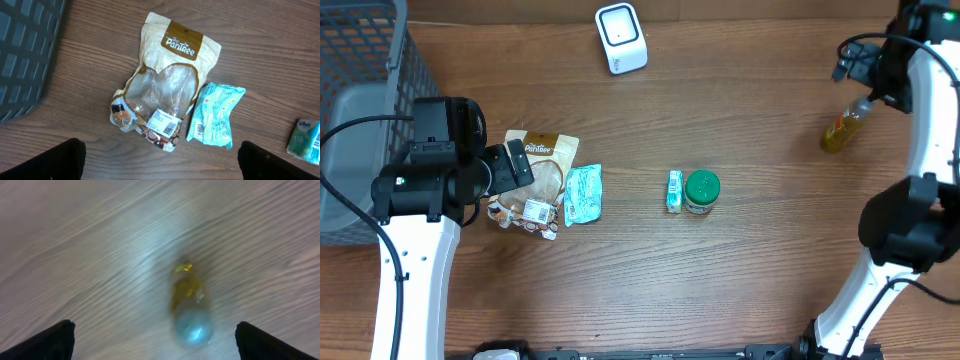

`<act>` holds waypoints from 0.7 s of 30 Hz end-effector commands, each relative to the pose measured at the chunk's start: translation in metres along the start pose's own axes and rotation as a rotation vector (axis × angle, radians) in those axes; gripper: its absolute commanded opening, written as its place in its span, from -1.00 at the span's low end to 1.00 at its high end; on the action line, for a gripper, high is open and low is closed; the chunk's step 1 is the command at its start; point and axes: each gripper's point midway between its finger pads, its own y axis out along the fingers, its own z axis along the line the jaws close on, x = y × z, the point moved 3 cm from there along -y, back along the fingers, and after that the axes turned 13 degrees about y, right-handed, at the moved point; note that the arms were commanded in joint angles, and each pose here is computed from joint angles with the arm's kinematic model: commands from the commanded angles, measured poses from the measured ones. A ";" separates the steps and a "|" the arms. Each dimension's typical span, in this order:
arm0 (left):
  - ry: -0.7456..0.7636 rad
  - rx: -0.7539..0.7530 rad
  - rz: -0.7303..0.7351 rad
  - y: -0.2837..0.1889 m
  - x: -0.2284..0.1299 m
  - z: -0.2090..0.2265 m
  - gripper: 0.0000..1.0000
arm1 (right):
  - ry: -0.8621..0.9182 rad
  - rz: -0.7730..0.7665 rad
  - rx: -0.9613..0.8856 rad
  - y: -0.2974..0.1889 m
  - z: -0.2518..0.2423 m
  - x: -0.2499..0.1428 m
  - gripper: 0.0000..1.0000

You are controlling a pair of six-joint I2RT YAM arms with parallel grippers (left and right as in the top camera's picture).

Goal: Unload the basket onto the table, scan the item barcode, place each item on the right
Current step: 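Open the right gripper and swing it over the small Kleenex pack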

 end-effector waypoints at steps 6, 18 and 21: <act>0.015 0.003 -0.007 -0.001 0.003 -0.001 0.99 | -0.109 0.086 0.183 -0.038 0.059 -0.047 0.99; 0.015 0.003 -0.007 -0.001 0.003 -0.001 0.99 | -0.388 0.242 0.178 -0.023 0.145 -0.170 1.00; 0.015 0.003 -0.007 -0.001 0.003 -0.001 0.99 | -0.449 0.264 0.190 -0.017 0.163 -0.200 1.00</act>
